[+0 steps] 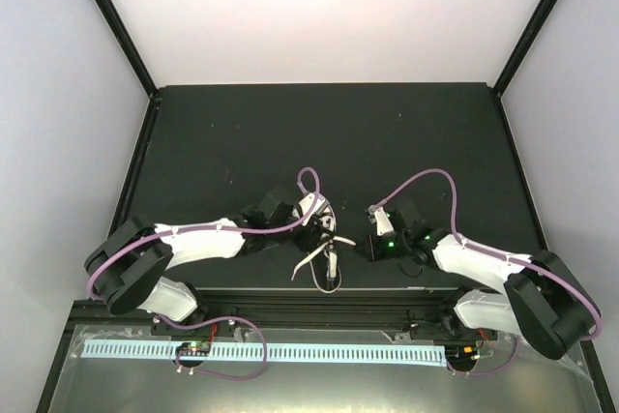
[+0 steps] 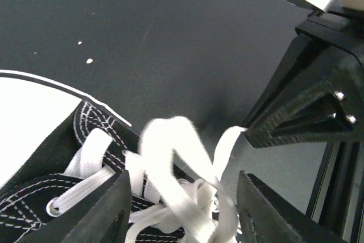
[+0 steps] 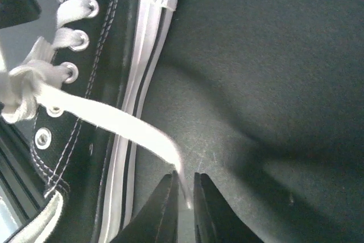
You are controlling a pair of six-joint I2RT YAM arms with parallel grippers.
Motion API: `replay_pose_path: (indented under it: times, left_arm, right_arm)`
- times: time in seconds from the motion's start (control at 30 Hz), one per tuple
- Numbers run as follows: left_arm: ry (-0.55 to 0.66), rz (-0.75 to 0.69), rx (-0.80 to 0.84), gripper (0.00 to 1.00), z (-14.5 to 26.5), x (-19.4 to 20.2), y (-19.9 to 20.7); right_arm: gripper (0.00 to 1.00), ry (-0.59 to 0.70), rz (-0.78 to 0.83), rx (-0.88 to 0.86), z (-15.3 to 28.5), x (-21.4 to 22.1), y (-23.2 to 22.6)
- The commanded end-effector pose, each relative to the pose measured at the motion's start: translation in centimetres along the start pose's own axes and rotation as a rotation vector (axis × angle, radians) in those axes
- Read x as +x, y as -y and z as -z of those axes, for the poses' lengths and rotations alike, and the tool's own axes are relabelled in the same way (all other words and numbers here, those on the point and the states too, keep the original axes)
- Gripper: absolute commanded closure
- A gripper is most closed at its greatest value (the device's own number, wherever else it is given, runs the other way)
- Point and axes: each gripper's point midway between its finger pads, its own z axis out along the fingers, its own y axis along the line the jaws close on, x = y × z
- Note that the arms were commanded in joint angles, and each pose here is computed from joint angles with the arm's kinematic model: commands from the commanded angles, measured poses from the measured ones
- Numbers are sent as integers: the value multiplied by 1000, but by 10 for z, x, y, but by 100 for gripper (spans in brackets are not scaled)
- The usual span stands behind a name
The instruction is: Tie the shoes
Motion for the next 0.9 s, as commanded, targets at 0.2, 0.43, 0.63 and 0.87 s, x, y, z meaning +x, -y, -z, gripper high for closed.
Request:
replay_pose_path:
  times: [0.2,0.43,0.63,0.87]
  left_arm:
    - [144,181,-41,30,43,-13,-4]
    - [139,412,36,41,50,12,-9]
    - [120,579,137,53,39,15,-6]
    - [84,641,172,55,24,20,-8]
  right_arm:
    - [33,79,42,55,27,-25,-10]
    - [20,135,159,-105,35,-59,-58]
    - [20,115,202,-146,18,-74,-79]
    - [22,76,213,-205,4,-75,-88]
